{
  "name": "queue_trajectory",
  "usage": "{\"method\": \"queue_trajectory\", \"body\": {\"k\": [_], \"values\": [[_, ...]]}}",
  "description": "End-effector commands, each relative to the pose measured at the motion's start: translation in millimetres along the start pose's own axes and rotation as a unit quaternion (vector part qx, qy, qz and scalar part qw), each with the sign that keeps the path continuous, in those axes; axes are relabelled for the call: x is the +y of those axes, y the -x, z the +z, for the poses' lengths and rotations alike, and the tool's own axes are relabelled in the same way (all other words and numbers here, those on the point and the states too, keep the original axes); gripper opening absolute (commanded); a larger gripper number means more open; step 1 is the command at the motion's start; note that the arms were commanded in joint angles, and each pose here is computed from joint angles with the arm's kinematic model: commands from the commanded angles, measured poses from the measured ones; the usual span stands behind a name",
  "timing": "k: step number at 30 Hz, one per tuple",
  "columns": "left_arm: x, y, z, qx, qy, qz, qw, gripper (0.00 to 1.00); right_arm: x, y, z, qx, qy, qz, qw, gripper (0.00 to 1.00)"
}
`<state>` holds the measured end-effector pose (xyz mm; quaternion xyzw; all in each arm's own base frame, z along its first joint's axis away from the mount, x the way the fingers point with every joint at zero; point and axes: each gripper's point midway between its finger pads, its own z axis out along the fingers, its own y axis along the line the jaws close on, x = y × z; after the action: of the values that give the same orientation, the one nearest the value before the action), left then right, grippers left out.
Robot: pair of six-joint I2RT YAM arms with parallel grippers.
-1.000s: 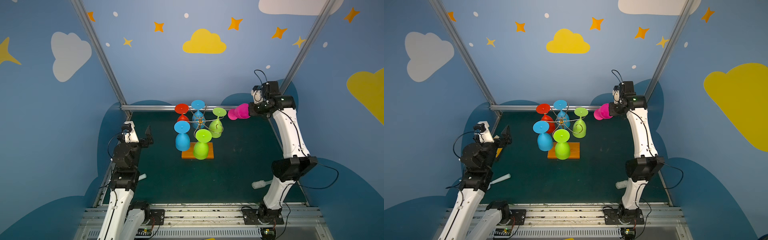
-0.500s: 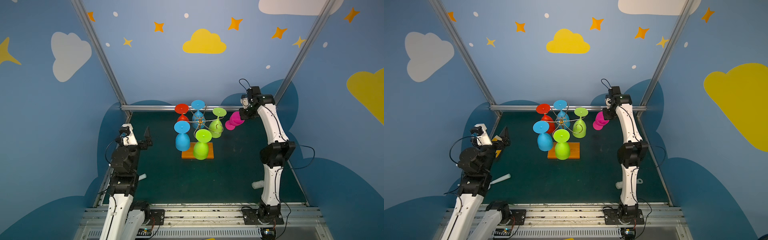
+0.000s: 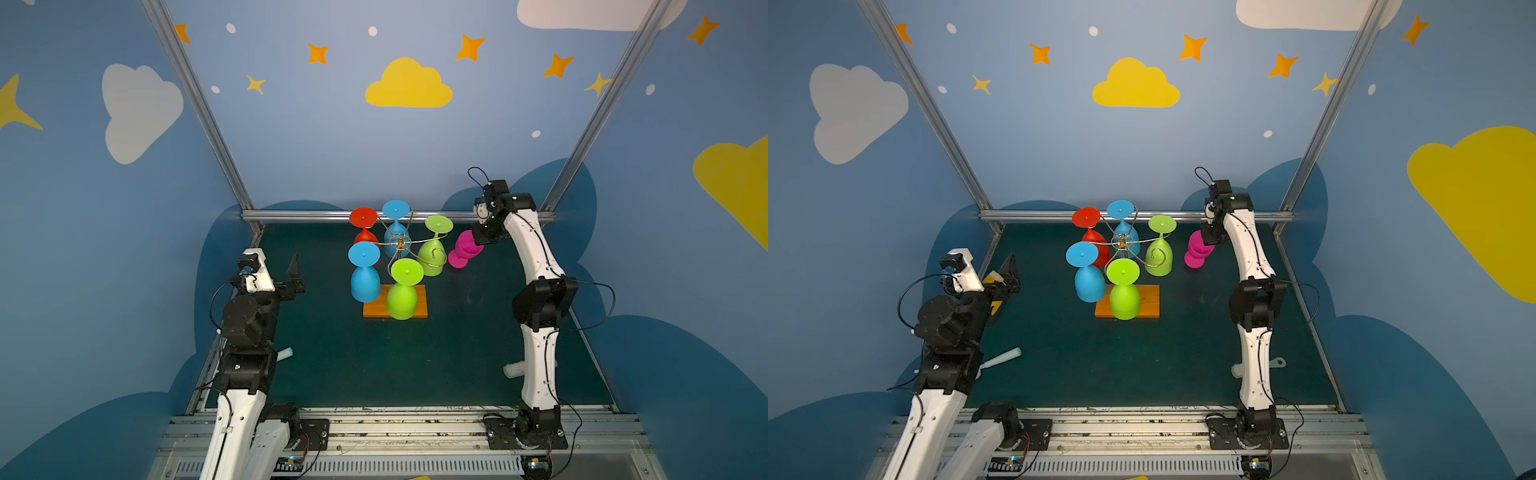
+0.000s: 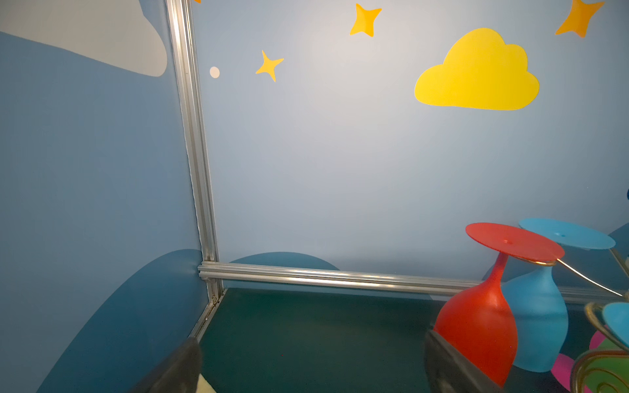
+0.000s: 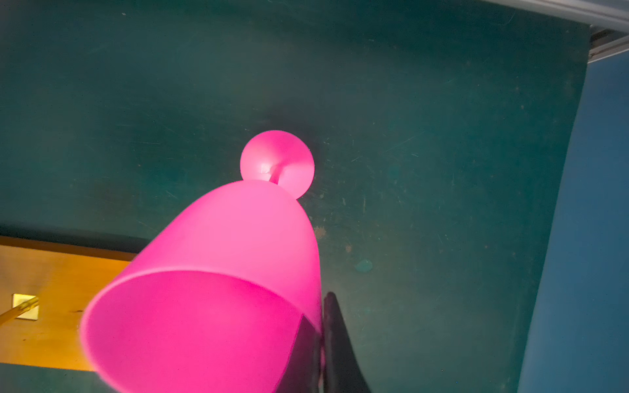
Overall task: Take the wine glass off the wine glass rack
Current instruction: 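Lower the magenta glass foot-down onto the table beside the rack with the right gripper, then open the right gripper and lift it up off the magenta glass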
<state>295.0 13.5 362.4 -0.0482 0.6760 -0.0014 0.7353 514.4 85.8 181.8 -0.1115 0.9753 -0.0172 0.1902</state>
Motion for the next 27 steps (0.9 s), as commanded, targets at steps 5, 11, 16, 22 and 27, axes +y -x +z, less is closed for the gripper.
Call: {"method": "queue_trajectory", "body": {"k": [5, 11, 16, 22, 27], "values": [[1.1, -1.4, -0.9, 0.000, 0.001, -0.002, 1.000, 0.99, 1.7, 8.9, 2.0, -0.013, -0.001, -0.001, 1.000, 0.00], [1.2, -1.3, -0.7, 0.001, 0.002, -0.002, 1.000, 1.00, 4.1, 11.5, 2.5, -0.018, 0.008, 0.003, 1.000, 0.00], [1.6, -1.0, -0.7, 0.001, 0.003, 0.000, 1.000, 1.00, 4.4, 15.9, 0.1, -0.029, 0.018, 0.013, 0.999, 0.03], [1.5, -1.2, -0.6, 0.001, 0.002, 0.001, 1.000, 1.00, 3.0, 17.0, -0.5, -0.031, 0.029, 0.023, 0.999, 0.11], [1.5, -1.1, -0.8, 0.001, 0.002, 0.002, 1.000, 1.00, 1.6, 19.7, -2.1, -0.038, 0.031, 0.028, 0.998, 0.17]]}}
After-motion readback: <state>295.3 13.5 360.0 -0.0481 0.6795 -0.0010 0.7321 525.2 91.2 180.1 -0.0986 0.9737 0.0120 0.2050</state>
